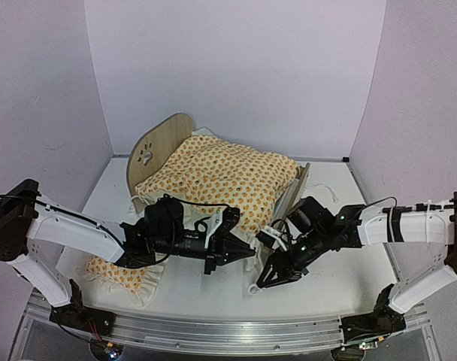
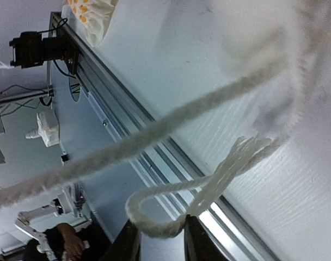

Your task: Set up the pet bed

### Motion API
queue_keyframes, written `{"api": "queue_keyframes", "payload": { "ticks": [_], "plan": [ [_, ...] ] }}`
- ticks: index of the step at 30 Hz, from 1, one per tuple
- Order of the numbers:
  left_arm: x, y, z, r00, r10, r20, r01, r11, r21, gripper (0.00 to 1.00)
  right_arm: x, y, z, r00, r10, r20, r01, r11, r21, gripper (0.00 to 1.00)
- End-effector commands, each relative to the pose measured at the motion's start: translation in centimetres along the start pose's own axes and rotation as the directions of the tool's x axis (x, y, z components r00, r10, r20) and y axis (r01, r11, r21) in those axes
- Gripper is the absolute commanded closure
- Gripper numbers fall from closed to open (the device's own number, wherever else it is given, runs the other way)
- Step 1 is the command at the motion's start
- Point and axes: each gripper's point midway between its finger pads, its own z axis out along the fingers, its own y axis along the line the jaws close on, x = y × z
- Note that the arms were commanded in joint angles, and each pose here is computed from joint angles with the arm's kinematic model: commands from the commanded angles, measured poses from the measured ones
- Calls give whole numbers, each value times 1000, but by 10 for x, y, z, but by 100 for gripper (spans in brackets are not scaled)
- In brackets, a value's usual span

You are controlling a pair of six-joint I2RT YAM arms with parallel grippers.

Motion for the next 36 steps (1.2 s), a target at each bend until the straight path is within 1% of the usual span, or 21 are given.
{"api": "queue_keyframes", "payload": {
  "ticks": [1, 2, 3, 4, 6, 7, 8, 9, 11, 12, 14, 18, 23, 26, 28, 31, 32, 33, 34, 36],
  "plan": [
    [-23, 1, -3, 998, 28, 64, -27, 1000, -7, 100, -30, 23, -14, 981, -121, 153, 113, 992, 60, 52],
    [-21, 1, -2, 998, 25, 61, -25, 1000, -6, 100, -32, 16, -26, 972, -143, 189, 120, 984, 129, 43],
    [-21, 1, -2, 998, 24, 60, -23, 1000, -5, 100, -33, 12, -38, 962, -165, 217, 129, 977, 173, 37],
    [-21, 1, -1, 998, 23, 59, -23, 1000, -4, 100, -32, 9, -47, 955, -188, 229, 140, 967, 213, 35],
    [-19, 1, 0, 998, 24, 56, -24, 1000, 4, 100, -32, 8, -58, 934, -287, 211, 224, 934, 280, 33],
    [-19, 1, 1, 998, 22, 55, -22, 1000, 5, 100, -32, 13, -62, 925, -320, 203, 256, 923, 287, 32],
    [-19, 1, 1, 998, 20, 54, -21, 1000, 7, 100, -35, 24, -67, 898, -381, 220, 318, 907, 275, 32],
    [-19, 1, 1, 998, 17, 54, -18, 1000, 10, 100, -37, 42, -74, 852, -450, 266, 390, 886, 249, 32],
    [-18, 1, 3, 999, 10, 52, -11, 1000, 14, 100, -40, 60, -78, 777, -531, 339, 490, 848, 204, 29],
    [-18, 0, 4, 999, 9, 52, -10, 1000, 18, 100, -42, 67, -77, 755, -549, 359, 521, 834, 180, 28],
    [-17, 1, 6, 999, -6, 49, 5, 1000, 24, 100, -50, 74, -75, 743, -550, 381, 530, 831, 166, 28],
    [-17, 1, 8, 998, -34, 47, 32, 999, 26, 100, -50, 89, -75, 710, -563, 423, 575, 810, 112, 31],
    [-27, -2, 8, 997, -48, 64, 45, 998, 49, 100, -46, 80, -65, 664, -638, 390, 643, 753, 138, 35],
    [-30, -3, 4, 997, -37, 72, 33, 998, 45, 100, -39, 74, -47, 648, -676, 352, 693, 715, 97, 41],
    [-30, -2, 3, 997, -32, 73, 30, 999, 36, 100, -39, 70, -39, 634, -693, 343, 711, 697, 95, 41],
    [-32, -3, 4, 996, -39, 76, 36, 998, 45, 100, -47, 71, -35, 609, -703, 367, 723, 683, 108, 41],
    [-32, -4, 4, 996, -44, 75, 40, 998, 49, 100, -52, 74, -35, 591, -707, 388, 729, 674, 118, 42],
    [-32, -4, 5, 996, -46, 75, 42, 998, 52, 100, -55, 75, -35, 587, -707, 394, 731, 672, 117, 45],
    [-32, -4, 4, 996, -49, 73, 45, 998, 51, 100, -55, 77, -35, 586, -705, 399, 731, 673, 113, 50],
    [-33, -4, 2, 996, -44, 77, 40, 998, 44, 100, -55, 77, -35, 589, -693, 417, 725, 681, 108, 69]
  ]
}}
